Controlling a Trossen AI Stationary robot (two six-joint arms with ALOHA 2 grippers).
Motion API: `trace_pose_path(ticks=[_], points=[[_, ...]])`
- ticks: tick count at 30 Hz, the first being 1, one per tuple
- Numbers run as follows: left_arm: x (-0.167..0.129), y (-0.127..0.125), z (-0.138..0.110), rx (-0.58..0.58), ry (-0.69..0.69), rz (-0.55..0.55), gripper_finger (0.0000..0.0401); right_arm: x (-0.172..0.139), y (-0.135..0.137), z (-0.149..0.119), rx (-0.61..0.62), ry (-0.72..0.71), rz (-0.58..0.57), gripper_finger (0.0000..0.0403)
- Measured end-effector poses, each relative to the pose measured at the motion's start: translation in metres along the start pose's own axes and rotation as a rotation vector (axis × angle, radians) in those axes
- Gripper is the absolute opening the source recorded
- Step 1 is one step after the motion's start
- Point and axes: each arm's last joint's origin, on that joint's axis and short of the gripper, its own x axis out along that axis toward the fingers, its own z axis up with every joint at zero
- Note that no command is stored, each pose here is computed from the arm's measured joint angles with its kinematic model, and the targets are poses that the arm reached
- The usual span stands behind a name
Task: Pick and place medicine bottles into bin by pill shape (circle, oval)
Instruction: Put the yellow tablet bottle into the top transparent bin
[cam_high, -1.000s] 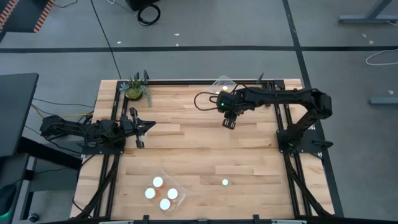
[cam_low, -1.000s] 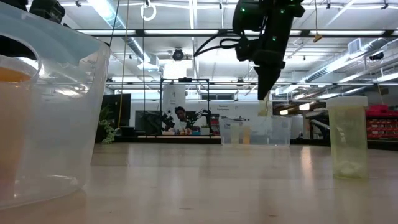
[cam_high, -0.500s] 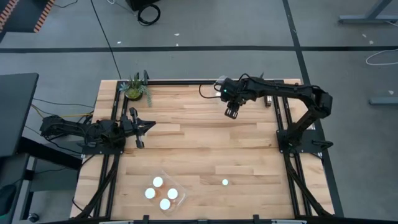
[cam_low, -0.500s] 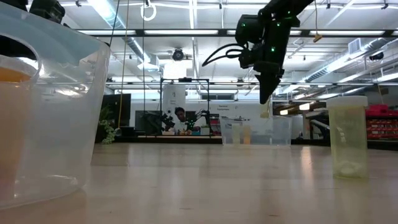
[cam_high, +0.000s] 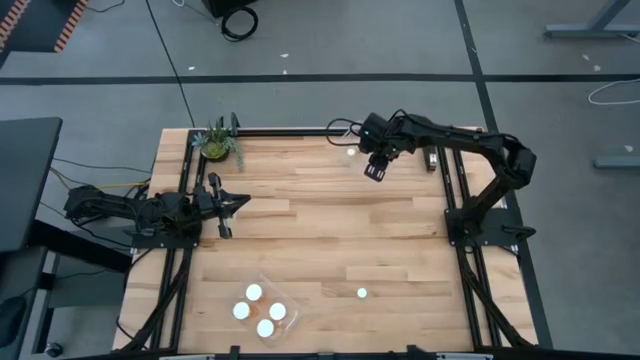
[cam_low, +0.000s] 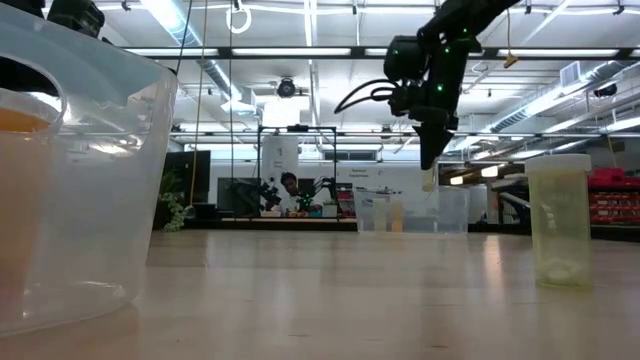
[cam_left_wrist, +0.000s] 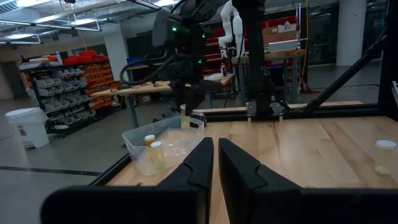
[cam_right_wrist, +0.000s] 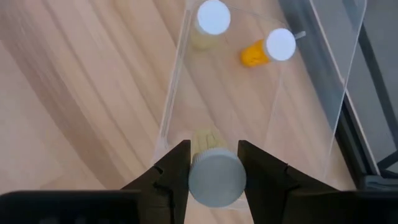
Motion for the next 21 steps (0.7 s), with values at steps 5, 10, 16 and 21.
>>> trace_pose_path(ticks=[5,10,16,21], points=[[0.000,0.000,0.000,0.000,0.000,0.001,0.0026,0.001,-0.008,-0.001,0.024,0.002,0.011,0.0136],[0.000,0.000,0.000,0.000,0.000,0.001,0.0024,0.002,-0.013,0.000,0.041,-0.009,0.005,0.0136],[0.000,0.000,0.000,0.000,0.000,0.001,0.0034,0.003,-0.015,0.002,0.049,-0.026,0.002,0.0136],[0.000,0.000,0.000,0.000,0.000,0.000,0.0033,0.014,-0.013,-0.002,0.048,-0.040,0.001,0.0136]])
